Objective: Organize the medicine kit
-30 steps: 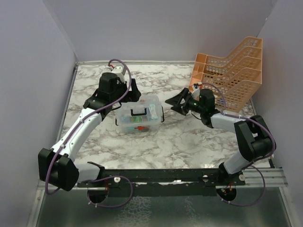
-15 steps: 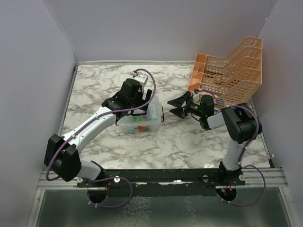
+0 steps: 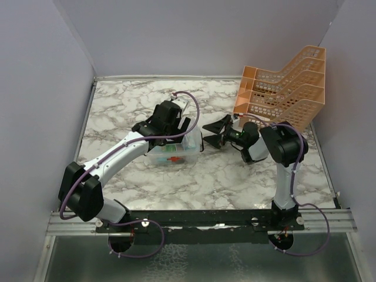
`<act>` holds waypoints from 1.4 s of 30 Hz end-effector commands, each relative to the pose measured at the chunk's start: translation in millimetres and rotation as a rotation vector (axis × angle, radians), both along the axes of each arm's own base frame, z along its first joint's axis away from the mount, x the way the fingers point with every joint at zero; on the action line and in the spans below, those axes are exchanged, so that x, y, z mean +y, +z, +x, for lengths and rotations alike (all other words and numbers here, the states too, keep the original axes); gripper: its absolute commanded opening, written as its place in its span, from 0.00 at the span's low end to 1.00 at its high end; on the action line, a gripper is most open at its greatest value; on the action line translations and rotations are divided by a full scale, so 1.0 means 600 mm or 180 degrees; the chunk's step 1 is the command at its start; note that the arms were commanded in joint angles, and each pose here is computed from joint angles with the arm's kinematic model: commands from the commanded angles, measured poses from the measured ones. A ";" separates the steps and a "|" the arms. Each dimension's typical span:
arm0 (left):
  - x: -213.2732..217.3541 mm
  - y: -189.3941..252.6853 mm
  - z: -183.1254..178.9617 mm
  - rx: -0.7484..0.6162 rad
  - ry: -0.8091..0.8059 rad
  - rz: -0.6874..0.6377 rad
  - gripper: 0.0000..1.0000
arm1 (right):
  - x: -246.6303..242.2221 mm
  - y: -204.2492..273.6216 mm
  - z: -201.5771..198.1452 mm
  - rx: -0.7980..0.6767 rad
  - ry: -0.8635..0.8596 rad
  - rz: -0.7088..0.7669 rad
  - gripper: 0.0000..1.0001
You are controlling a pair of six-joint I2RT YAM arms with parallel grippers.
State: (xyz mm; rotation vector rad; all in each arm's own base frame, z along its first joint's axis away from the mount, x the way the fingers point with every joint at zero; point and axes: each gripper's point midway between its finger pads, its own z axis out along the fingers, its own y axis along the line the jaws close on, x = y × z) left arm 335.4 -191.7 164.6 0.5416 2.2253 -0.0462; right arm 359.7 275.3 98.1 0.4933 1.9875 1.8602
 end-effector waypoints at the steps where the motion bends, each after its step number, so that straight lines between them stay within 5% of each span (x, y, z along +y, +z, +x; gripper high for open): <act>1: 0.031 -0.019 -0.001 0.0044 0.0134 0.0381 0.90 | 0.015 0.032 0.003 -0.0090 0.0107 0.0303 0.94; 20: 0.026 -0.038 -0.013 0.0204 0.0015 0.0466 0.89 | 0.038 0.082 -0.031 -0.0166 0.0335 0.0447 0.92; 42: 0.017 0.026 -0.040 0.0006 0.0018 0.0029 0.97 | 0.046 0.074 -0.027 -0.0367 0.0302 -0.0889 0.90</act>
